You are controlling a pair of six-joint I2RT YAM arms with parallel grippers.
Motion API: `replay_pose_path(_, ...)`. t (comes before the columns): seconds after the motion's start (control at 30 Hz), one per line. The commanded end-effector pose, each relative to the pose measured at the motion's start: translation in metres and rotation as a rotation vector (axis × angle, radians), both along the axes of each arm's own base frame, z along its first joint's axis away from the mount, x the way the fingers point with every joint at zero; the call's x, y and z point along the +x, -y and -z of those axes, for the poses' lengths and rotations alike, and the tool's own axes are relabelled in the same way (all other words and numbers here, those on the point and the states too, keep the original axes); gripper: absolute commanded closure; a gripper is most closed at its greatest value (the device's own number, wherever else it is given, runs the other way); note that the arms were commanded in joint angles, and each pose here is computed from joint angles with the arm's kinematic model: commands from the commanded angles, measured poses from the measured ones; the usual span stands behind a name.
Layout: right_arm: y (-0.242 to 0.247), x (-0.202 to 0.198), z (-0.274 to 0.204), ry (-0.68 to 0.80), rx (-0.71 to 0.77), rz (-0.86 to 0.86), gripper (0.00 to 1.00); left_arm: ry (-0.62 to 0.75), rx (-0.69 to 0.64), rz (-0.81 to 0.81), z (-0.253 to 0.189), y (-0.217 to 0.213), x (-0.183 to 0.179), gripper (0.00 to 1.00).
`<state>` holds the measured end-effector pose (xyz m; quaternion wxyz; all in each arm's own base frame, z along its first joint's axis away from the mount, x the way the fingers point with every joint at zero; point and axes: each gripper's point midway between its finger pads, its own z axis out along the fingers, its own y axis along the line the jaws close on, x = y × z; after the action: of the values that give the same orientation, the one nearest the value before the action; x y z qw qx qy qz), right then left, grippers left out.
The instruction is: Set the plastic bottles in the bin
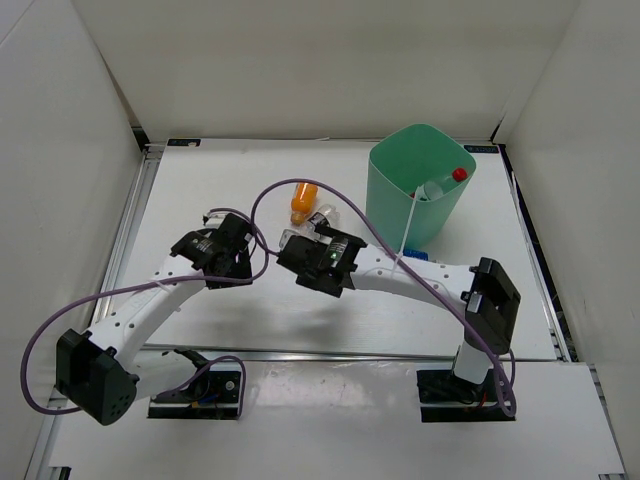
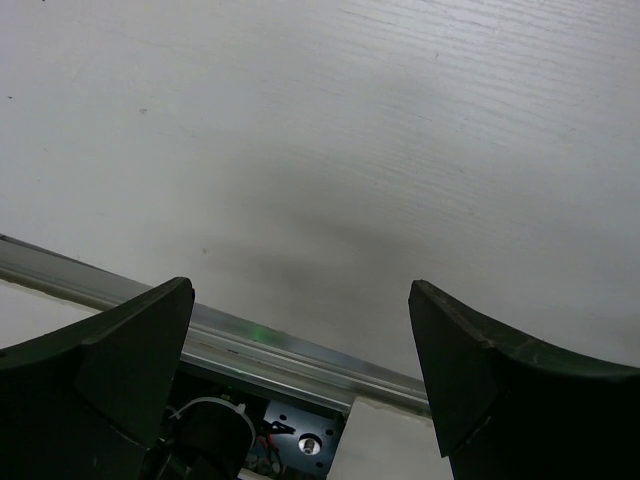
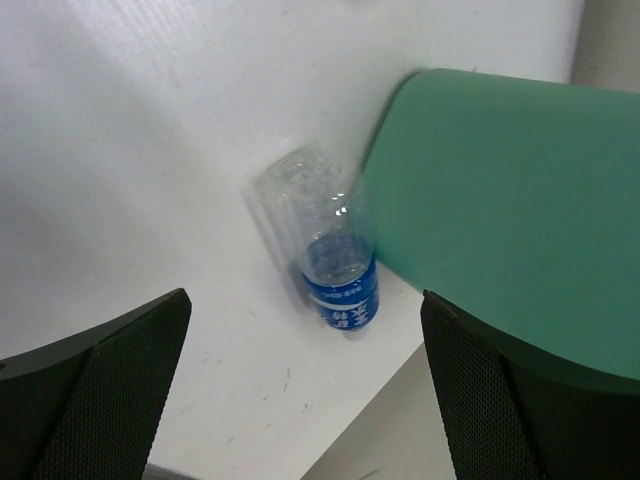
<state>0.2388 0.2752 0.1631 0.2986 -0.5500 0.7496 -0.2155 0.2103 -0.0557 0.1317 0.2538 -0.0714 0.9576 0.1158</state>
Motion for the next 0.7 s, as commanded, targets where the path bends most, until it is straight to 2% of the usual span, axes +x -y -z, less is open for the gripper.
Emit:
replay_pose_path(0.0, 0.016, -0.021, 0.028, -0.138, -0.084, 0.002, 0.01, 0.082, -0.035, 0.006, -0.014, 0.007, 0.010, 0.00)
replay_pose_path(0.17, 0.028, -0.024, 0.049, -0.205, -0.129, 0.028, 0.01, 0.082, -0.035, 0.006, -0.014, 0.007, 0.010, 0.00)
replay_pose_path(0.3, 0.050, -0.023, 0.070, -0.218, -0.219, 0.070, 0.01, 0.084, -0.040, -0.002, -0.014, 0.008, 0.010, 0.00)
replay_pose_path(0.43, 0.067, -0.009, 0.071, -0.175, -0.243, 0.190, 0.01, 0.170, 0.080, -0.175, -0.034, -0.028, 0.004, 0.00)
replay_pose_path(0.5, 0.079, -0.002, 0.074, -0.161, -0.272, 0.248, 0.01, 0.250, 0.078, -0.265, -0.051, -0.039, 0.002, 0.00)
replay_pose_path(0.67, 0.094, 0.007, 0.067, -0.113, -0.286, 0.314, 0.01, 0.343, 0.121, -0.348, -0.075, -0.063, -0.009, 0.00)
